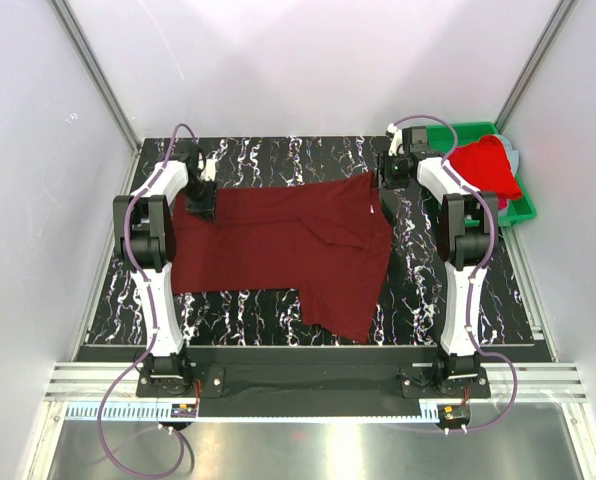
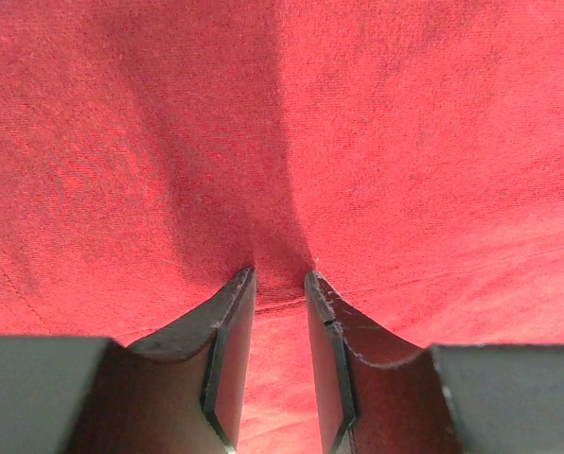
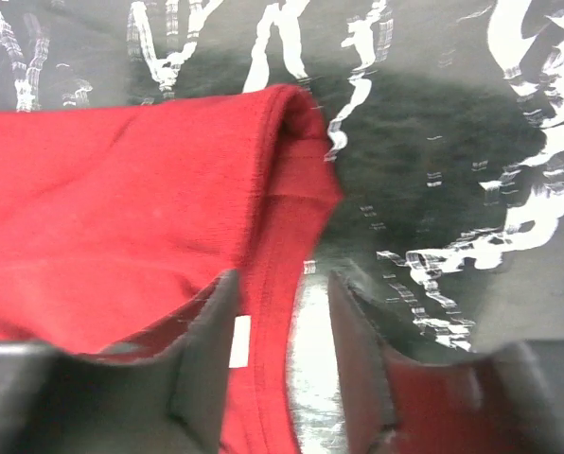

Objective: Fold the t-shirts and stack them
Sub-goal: Fold the tshirt

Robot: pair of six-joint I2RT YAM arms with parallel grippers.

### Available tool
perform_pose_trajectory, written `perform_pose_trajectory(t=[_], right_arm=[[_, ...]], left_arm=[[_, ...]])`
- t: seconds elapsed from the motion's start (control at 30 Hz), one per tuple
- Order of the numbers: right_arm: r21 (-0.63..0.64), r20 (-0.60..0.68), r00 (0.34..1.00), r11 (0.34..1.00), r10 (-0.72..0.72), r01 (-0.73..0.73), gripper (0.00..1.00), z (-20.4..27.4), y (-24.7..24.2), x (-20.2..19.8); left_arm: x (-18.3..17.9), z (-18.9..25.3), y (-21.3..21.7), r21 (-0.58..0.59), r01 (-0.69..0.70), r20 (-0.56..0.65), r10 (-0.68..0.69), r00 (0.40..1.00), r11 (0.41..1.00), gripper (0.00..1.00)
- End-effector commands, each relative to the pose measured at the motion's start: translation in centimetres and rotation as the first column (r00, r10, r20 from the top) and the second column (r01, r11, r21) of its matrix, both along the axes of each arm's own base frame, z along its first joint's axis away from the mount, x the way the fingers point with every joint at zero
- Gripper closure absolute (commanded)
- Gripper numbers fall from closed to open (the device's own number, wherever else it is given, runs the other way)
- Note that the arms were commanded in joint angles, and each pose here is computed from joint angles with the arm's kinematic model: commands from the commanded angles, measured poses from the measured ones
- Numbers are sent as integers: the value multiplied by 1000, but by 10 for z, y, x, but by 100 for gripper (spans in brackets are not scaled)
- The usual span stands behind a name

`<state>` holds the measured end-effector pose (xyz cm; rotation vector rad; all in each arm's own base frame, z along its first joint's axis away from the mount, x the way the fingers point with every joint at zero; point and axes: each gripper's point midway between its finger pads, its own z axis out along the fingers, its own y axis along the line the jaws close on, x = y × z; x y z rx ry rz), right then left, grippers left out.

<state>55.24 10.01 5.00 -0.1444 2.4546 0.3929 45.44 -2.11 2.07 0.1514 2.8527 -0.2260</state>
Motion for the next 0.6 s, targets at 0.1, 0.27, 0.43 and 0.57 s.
perform_pose_trajectory(t=[0.1, 0.27, 0.43, 0.57], right_arm=[[-164, 225, 974, 984, -27, 66, 39, 76, -30, 25], [-254, 295, 942, 964, 161, -85, 41, 114, -2, 0], [-276, 253, 819, 850, 515, -449, 45, 121, 74, -71], [-129, 128, 745, 756, 654, -642, 47, 97, 128, -139]], left_arm=[[-6, 5, -1, 12, -2, -8, 2, 1000, 1000, 66], [-5, 12, 1, 21, -8, 7, 7, 1000, 1000, 66], [-4, 19, 0, 16, -6, 22, 6, 1000, 1000, 65], [-3, 28, 0, 12, -7, 42, 6, 999, 1000, 65]])
